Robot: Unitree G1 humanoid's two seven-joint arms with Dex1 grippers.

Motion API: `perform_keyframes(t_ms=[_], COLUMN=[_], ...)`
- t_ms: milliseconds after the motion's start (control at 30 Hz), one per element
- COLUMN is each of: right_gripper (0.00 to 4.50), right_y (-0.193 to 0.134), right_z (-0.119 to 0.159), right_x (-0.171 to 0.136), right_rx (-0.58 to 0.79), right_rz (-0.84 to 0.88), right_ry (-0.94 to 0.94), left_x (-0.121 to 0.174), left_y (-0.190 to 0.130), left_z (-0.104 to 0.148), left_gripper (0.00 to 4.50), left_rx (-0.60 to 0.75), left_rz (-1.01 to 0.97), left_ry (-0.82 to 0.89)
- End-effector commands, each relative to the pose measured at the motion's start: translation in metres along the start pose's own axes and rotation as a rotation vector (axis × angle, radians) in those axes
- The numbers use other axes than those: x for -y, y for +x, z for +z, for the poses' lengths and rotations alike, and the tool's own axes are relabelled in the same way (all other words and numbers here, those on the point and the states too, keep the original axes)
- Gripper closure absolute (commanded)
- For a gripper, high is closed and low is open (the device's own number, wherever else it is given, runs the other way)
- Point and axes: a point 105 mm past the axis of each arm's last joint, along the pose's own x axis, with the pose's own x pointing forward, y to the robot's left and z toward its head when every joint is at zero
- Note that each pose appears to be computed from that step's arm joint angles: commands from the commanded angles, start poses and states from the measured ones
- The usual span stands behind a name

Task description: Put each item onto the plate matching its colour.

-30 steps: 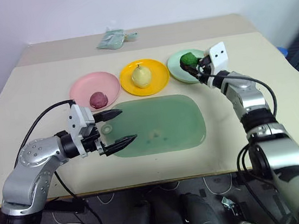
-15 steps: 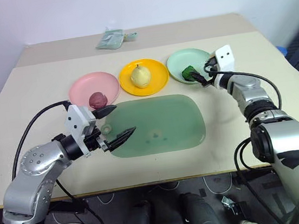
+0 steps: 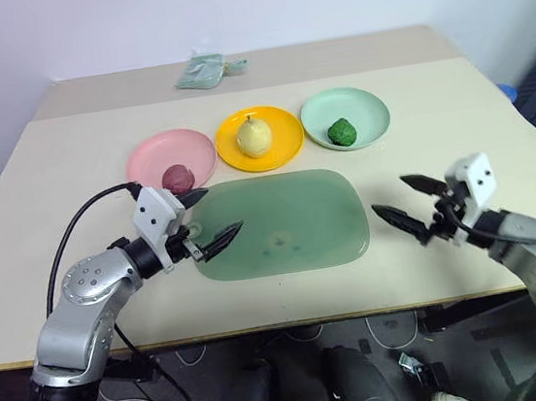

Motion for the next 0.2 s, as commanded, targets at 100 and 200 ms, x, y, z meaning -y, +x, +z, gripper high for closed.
perform_keyframes(t_ms=[100,200], right_gripper=[0.05,0.05], right_y=[-0.021,-0.024], right_z=[0.004,0.001], right_x=[0.002,0.005], right_rx=[0.002,-0.004], right_rz=[-0.079,-0.111], right_ry=[-0.027,-0.029], left_x=[-0.003,-0.002], left_y=[-0.001,-0.001], left_z=[0.0,-0.007], left_gripper=[0.0,0.0], left_rx=[0.021,0.011], left_rz=[0.02,0.021], left_ry=[0.021,0.01])
